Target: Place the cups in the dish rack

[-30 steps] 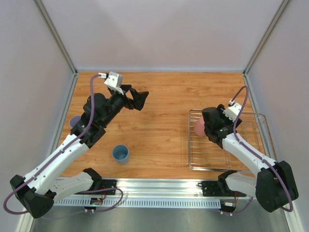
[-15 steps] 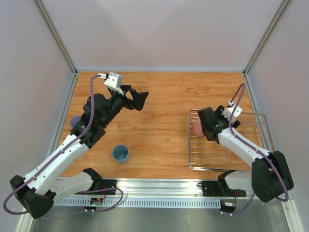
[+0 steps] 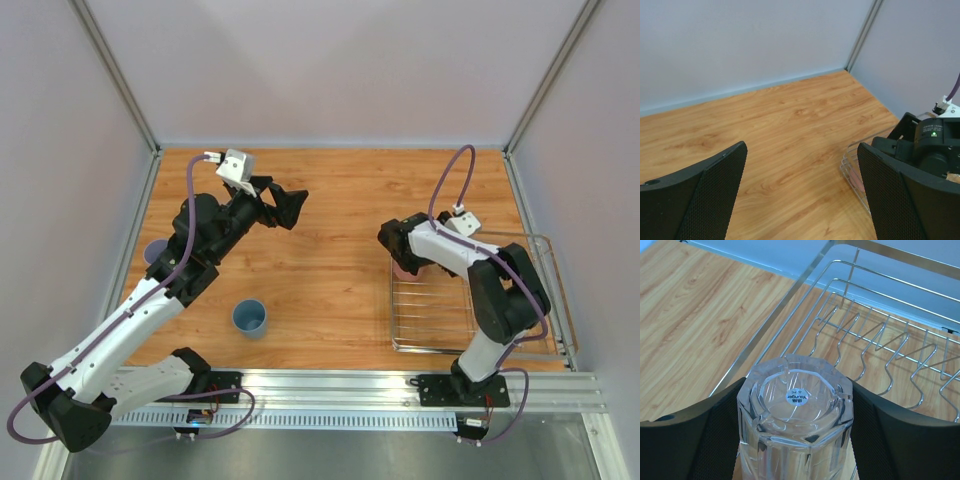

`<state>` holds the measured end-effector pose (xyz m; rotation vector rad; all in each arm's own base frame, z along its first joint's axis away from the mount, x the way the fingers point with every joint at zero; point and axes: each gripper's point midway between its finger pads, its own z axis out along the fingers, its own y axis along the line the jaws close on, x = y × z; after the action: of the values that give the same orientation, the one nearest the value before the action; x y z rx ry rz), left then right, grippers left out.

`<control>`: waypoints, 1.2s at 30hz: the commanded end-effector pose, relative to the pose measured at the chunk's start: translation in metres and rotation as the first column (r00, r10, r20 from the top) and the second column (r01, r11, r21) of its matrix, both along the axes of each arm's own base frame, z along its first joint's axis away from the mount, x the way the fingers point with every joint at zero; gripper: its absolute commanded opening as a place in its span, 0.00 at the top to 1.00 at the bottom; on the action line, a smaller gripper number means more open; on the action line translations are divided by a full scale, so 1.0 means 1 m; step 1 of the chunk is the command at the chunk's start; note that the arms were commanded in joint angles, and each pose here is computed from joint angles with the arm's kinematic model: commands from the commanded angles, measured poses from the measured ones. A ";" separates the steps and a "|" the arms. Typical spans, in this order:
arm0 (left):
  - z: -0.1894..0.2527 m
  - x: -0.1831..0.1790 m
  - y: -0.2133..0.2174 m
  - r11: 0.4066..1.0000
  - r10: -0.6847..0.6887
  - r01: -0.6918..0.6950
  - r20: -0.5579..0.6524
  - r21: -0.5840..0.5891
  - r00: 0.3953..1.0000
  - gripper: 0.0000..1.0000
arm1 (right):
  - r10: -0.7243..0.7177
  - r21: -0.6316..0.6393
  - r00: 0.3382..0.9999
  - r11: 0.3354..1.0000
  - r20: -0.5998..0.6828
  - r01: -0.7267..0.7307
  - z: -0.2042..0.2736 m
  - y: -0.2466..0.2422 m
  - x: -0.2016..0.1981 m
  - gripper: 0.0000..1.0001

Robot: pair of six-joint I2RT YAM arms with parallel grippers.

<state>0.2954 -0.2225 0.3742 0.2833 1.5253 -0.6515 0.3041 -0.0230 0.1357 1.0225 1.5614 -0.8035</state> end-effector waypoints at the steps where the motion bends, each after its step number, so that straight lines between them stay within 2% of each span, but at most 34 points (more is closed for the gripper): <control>1: 0.007 0.001 -0.001 1.000 -0.007 0.007 0.028 -0.013 1.000 0.00 | 0.039 -0.133 0.995 0.991 0.089 -0.027 0.046 -0.010 -0.007 0.58; 3: 0.008 0.000 -0.002 1.000 -0.011 0.011 0.031 -0.011 0.999 0.00 | 0.050 -0.151 0.996 0.988 0.078 -0.038 0.048 -0.011 -0.007 0.44; 4: 0.008 0.000 -0.002 1.000 -0.011 0.012 0.031 -0.012 0.999 0.00 | 0.052 -0.154 0.996 0.987 0.078 -0.040 0.048 -0.011 -0.007 0.30; 7: 0.008 0.000 -0.002 1.000 -0.012 0.013 0.033 -0.009 0.999 0.00 | 0.052 -0.156 0.996 0.987 0.070 -0.041 0.048 -0.012 -0.009 0.15; 11: 0.007 -0.001 -0.003 1.000 -0.019 0.019 0.032 -0.007 0.999 0.00 | 0.056 -0.165 0.997 0.985 0.054 -0.047 0.049 -0.010 -0.007 0.04; 14: 0.009 -0.001 -0.003 1.000 -0.021 0.022 0.037 -0.006 0.999 0.00 | 0.061 -0.173 0.997 0.984 0.049 -0.051 0.053 -0.009 -0.004 0.00; 19: 0.004 0.003 0.003 1.000 0.017 -0.018 0.005 0.008 1.000 0.00 | 0.066 -0.147 0.994 0.988 0.093 -0.051 0.094 -0.005 0.003 0.00; 21: -0.002 0.007 0.004 0.999 0.036 -0.035 -0.040 0.031 0.999 0.00 | 0.064 -0.129 0.996 0.990 0.070 -0.054 0.117 -0.003 0.005 0.00; 23: -0.005 0.009 0.006 0.998 0.058 -0.055 -0.088 0.041 0.994 0.00 | 0.094 -0.135 0.995 0.986 -0.038 -0.098 0.135 0.000 0.006 0.00; 24: -0.012 0.013 0.005 0.996 0.072 -0.066 -0.117 0.057 0.991 0.00 | 0.128 -0.071 0.988 0.988 -0.084 -0.134 0.133 0.006 0.009 0.00; 25: -0.016 0.017 0.010 0.993 0.109 -0.100 -0.138 0.068 0.984 0.00 | 0.187 0.051 0.979 0.980 0.079 -0.191 0.149 0.020 0.028 0.00; 26: -0.018 0.017 0.015 0.988 0.134 -0.119 -0.168 0.095 0.977 0.00 | 0.371 0.144 0.927 0.922 -0.064 -0.359 0.136 0.033 0.035 0.00; 28: -0.033 0.033 0.033 0.966 0.241 -0.209 -0.236 0.155 0.941 0.00 | 0.503 0.199 0.856 0.833 0.115 -0.516 0.159 0.052 0.052 0.00; 30: -0.048 0.040 0.054 0.941 0.327 -0.267 -0.348 0.208 0.879 0.00 | 0.644 0.141 0.740 0.728 0.196 -0.671 0.201 0.067 0.049 0.00; 31: -0.060 0.037 0.065 0.930 0.356 -0.275 -0.408 0.244 0.841 0.00 | 0.690 0.116 0.692 0.685 0.214 -0.719 0.219 0.073 0.046 0.00; 32: -0.059 0.046 0.081 0.918 0.395 -0.322 -0.441 0.232 0.806 0.00 | 0.756 0.104 0.611 0.606 0.235 -0.789 0.234 0.086 0.043 0.00; 33: -0.062 0.045 0.085 0.919 0.393 -0.317 -0.463 0.236 0.795 0.00 | 0.803 0.079 0.565 0.561 0.189 -0.824 0.240 0.091 0.039 0.00; 36: -0.074 0.051 0.123 0.851 0.522 -0.407 -0.450 0.333 0.725 0.00 | 0.895 0.085 0.416 0.408 0.160 -0.909 0.256 0.113 0.027 0.00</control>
<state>0.3619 -0.1339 0.3204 -0.0636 1.9839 -0.2860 0.3284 0.0460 0.3686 0.5543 1.7474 0.0449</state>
